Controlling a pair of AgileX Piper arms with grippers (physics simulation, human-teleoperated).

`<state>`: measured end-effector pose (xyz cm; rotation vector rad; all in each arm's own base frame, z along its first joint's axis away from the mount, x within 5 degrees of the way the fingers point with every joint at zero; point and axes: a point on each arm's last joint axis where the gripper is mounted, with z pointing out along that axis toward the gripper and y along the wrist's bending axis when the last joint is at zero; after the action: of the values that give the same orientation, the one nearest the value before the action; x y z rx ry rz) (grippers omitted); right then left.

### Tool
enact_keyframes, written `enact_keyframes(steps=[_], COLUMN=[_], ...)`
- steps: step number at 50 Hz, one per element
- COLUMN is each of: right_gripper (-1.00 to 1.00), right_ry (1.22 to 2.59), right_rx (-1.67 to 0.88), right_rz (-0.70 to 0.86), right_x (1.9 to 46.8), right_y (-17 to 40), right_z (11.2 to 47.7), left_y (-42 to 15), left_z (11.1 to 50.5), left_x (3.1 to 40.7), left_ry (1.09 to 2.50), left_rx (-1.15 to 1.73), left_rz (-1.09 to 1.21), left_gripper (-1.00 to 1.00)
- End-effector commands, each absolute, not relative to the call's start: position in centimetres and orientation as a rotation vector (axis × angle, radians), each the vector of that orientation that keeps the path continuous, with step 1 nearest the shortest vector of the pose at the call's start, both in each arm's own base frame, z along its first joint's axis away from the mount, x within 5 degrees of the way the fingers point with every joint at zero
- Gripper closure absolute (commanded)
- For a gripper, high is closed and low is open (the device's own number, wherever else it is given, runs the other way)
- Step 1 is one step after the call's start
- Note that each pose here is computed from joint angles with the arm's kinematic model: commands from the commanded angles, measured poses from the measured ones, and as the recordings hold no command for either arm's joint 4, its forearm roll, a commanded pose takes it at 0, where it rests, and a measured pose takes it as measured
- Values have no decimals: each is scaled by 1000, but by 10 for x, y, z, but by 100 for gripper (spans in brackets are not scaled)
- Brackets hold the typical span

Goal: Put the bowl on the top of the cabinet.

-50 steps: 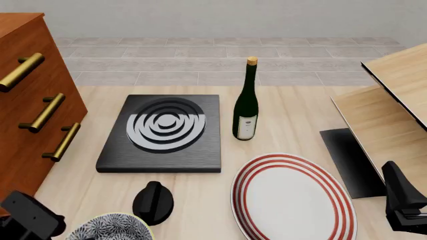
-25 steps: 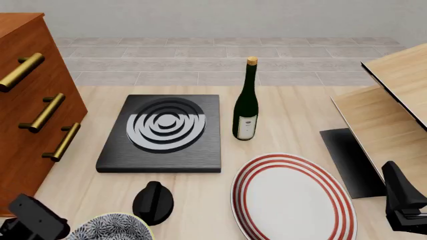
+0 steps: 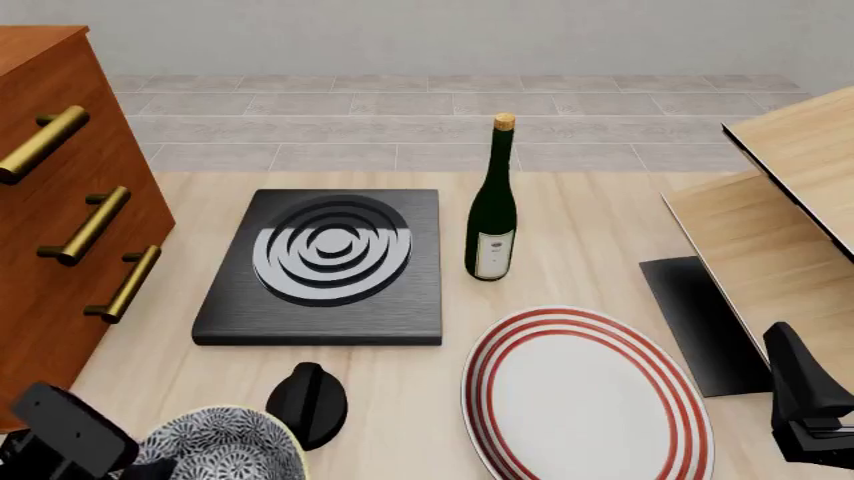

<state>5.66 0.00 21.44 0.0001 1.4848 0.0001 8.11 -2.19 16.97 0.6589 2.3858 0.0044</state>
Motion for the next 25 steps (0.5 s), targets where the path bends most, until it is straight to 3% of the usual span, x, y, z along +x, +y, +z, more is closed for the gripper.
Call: enact_keyframes(steps=[1, 25], right_gripper=[-100, -100], right_ry=[1485, 1485], right_rx=[0, 0], right_rz=[1, 0], right_x=[57, 57], right_y=[0, 0], right_z=[214, 214], left_y=[-20, -23], left_z=[184, 232], left_x=[85, 81], left_ry=[2326, 2232], left_rx=[625, 562], left_rz=[26, -28], left_gripper=[100, 100])
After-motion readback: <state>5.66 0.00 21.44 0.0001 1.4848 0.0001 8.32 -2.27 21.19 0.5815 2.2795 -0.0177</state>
